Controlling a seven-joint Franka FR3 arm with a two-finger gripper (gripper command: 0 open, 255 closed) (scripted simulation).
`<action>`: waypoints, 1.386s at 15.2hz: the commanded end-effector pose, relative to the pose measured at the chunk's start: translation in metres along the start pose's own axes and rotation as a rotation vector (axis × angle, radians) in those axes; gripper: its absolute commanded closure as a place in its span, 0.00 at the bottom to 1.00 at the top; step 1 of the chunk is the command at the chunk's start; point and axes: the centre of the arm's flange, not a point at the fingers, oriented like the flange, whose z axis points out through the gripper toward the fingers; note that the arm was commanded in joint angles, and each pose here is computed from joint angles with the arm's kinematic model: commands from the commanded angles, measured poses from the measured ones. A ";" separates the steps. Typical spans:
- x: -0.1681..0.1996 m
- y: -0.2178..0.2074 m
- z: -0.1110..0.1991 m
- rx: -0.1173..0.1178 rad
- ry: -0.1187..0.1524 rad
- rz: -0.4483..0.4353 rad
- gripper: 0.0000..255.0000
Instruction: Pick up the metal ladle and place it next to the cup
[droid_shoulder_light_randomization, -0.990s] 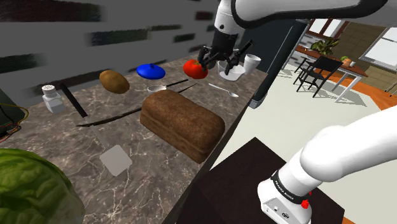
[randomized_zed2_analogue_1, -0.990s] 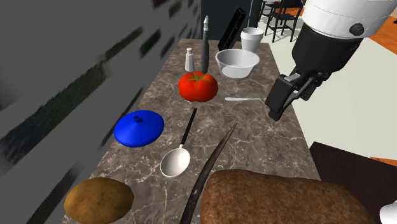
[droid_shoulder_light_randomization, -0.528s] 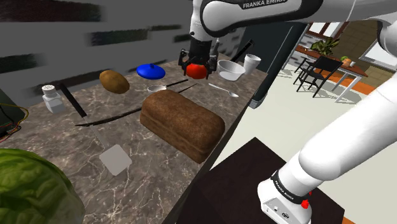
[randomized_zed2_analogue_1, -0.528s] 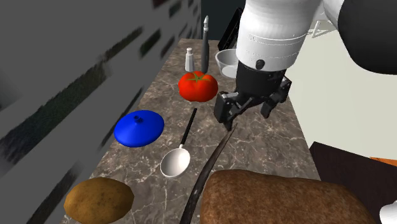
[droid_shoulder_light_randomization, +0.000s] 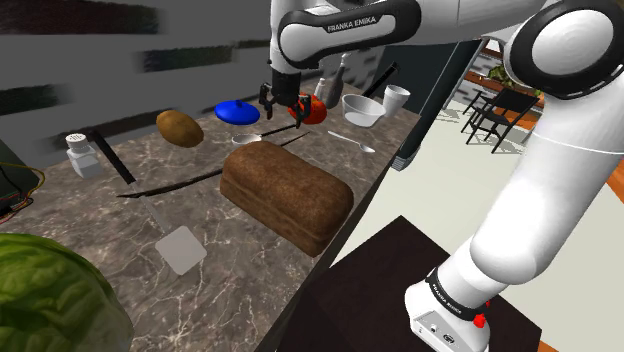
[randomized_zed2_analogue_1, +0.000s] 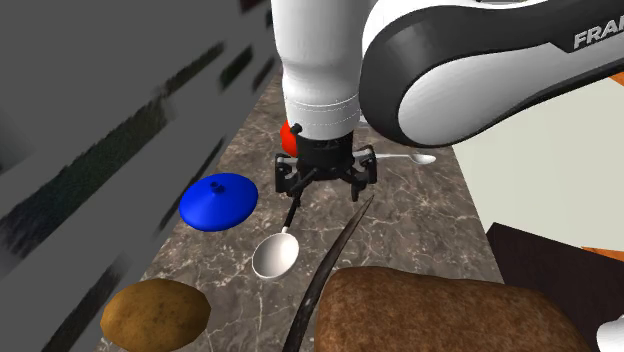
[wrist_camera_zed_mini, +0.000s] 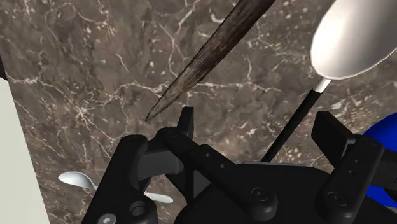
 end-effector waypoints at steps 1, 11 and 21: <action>0.009 -0.021 0.013 -0.006 -0.006 0.075 0.00; 0.048 -0.068 0.072 -0.020 -0.021 0.261 0.00; 0.048 -0.068 0.091 -0.020 -0.021 0.261 0.00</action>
